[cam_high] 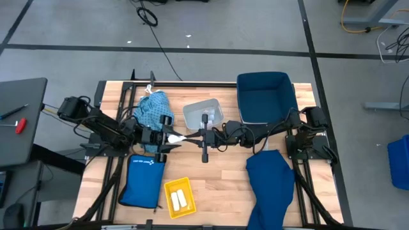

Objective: Pick & place medical supplies in basket/bin
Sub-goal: Put the rolled gauze into the yellow bin, then put the blue patient gown into the blue laundry organizer

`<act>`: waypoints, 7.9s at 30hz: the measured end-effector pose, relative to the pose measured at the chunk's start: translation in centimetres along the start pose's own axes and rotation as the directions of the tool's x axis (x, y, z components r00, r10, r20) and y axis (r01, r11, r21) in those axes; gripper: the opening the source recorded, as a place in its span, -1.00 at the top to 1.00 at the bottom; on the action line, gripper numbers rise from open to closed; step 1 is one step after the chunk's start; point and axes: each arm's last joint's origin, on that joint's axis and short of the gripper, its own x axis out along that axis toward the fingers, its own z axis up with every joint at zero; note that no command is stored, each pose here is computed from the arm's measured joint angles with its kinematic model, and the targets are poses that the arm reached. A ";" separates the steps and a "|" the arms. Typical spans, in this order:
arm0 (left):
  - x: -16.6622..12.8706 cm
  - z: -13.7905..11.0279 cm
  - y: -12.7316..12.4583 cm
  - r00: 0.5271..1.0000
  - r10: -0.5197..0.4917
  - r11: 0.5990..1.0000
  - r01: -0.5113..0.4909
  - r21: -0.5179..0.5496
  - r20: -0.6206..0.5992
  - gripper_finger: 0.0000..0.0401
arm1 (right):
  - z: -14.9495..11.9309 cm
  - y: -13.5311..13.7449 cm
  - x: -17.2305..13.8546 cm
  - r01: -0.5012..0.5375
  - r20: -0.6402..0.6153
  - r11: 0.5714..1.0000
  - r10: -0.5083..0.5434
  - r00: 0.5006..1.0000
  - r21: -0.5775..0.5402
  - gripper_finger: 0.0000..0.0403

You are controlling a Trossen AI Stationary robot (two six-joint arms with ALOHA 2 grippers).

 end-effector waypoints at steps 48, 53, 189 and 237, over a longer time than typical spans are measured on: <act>-0.4 -2.4 -1.1 0.959 -0.162 0.978 0.124 -0.170 -0.235 0.77 | -4.4 2.8 -1.6 -0.157 -0.495 0.978 0.206 0.844 0.139 0.07; -0.8 -3.4 -1.7 0.905 -0.287 0.932 0.189 -0.309 -0.313 0.77 | -5.2 3.8 -2.5 -0.183 -0.599 0.968 0.249 0.761 0.170 0.09; -3.7 -3.6 -0.7 0.887 -0.314 0.941 0.244 -0.233 -0.339 -0.23 | 0.9 4.1 -1.6 -0.296 -0.189 0.955 0.285 0.940 -0.032 0.09; -10.8 1.0 10.7 0.894 0.033 0.987 -0.101 -0.129 -0.448 -0.23 | -5.7 1.4 -24.9 0.131 -0.023 0.948 -0.130 0.991 0.291 0.21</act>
